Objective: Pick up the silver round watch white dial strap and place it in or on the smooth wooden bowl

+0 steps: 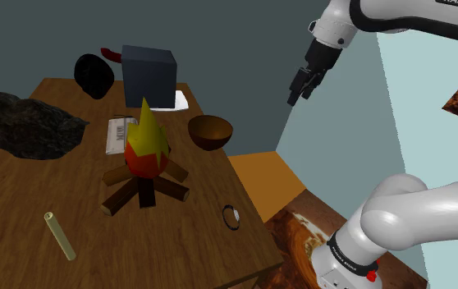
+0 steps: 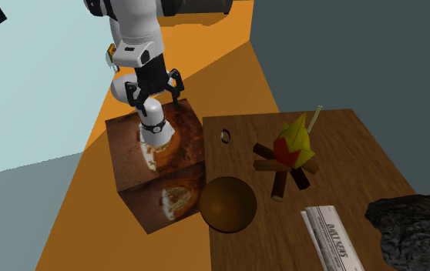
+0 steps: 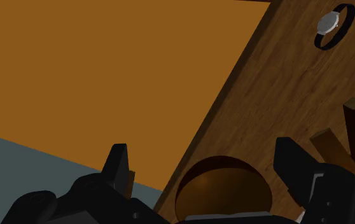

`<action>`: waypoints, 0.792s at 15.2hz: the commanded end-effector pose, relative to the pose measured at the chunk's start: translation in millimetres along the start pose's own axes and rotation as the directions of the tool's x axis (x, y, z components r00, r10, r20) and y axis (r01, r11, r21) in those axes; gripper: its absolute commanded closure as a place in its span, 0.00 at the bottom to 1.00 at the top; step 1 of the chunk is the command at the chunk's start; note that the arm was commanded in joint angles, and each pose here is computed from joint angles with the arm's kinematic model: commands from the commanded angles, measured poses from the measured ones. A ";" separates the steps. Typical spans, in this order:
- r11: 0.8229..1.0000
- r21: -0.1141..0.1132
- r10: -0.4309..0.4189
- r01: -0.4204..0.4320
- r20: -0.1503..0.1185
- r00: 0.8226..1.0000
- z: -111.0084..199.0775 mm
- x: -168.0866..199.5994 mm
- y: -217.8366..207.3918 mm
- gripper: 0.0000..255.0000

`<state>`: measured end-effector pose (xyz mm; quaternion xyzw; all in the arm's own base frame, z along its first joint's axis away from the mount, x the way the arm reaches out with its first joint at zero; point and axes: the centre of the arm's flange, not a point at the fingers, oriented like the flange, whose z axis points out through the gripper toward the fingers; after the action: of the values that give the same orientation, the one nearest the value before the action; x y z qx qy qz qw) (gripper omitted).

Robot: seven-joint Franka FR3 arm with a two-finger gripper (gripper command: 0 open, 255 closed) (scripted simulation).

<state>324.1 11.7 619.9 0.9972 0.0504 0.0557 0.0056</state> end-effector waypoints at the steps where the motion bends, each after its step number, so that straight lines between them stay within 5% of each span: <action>1: 1.000 0.000 0.000 0.000 0.000 1.000 0.0 0.0 0.0 0.00; 12: 0.999 0.029 -0.017 0.015 0.046 0.999 104.0 -6.6 -96.1 0.00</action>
<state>323.2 98.8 524.1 0.9977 0.0588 0.0337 -0.0060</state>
